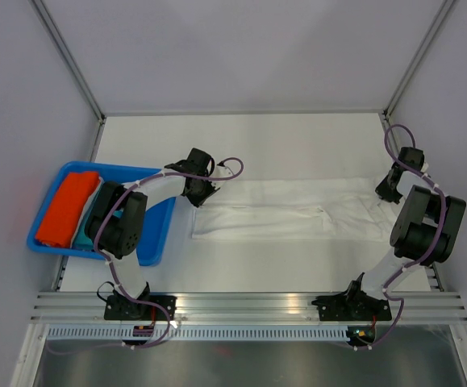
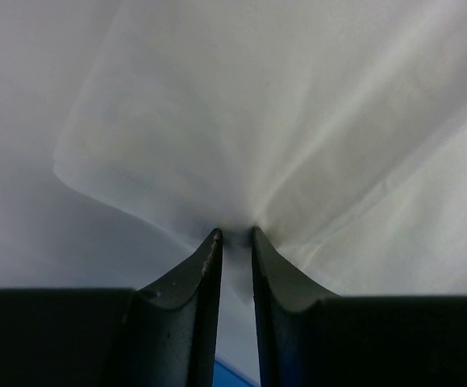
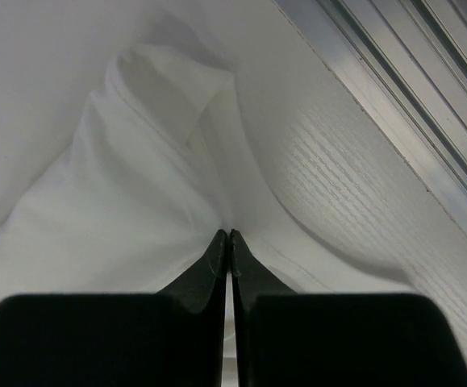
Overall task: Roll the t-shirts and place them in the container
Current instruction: Fold the tshirt
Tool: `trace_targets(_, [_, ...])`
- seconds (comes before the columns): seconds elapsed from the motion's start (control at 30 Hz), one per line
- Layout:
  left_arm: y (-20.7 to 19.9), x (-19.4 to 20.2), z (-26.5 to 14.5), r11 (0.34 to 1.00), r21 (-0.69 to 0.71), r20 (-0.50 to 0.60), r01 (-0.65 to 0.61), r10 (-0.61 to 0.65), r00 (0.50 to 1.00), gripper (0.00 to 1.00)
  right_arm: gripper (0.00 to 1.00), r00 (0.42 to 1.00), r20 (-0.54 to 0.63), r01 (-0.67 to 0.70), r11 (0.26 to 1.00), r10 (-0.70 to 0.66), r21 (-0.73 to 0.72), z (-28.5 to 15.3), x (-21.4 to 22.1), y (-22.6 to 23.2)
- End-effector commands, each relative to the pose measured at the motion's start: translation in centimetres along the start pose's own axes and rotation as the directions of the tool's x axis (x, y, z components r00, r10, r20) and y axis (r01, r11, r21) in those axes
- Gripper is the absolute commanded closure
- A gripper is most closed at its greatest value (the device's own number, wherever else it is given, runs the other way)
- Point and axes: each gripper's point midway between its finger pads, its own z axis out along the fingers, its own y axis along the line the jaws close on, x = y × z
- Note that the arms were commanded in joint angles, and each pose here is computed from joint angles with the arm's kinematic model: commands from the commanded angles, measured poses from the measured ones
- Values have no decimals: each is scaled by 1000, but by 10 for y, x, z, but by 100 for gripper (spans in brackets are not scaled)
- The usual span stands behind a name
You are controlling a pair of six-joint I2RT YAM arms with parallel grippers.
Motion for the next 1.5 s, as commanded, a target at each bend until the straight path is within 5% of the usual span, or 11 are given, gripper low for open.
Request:
trace_targets(0.0, [-11,43,18,999,43,-147,2,4,989,74,91,1000,11,18,1000,-18,18,3,-10,-1])
trace_targets(0.13, [-12,43,18,999,45,-148,0,7,989,74,71,999,6,33,999,-34,18,1,-14,0])
trace_targets(0.33, [-10,43,18,999,41,-149,-1,7,989,74,59,992,127,23,1000,-23,7,-32,-49,5])
trace_targets(0.53, [-11,23,4,998,60,-79,1,4,997,73,71,981,186,-58,997,48,50,-65,-56,-8])
trace_targets(0.7, [-1,1,-17,999,37,-16,-8,9,1000,73,100,983,133,-131,991,127,22,-84,-10,-17])
trace_targets(1.13, [1,-14,-48,1000,25,49,-8,6,999,72,100,962,-48,-266,963,268,42,-34,87,-28])
trace_targets(1.47, [13,-15,-58,999,-34,35,2,-1,999,70,100,994,-52,-87,993,91,75,13,49,18])
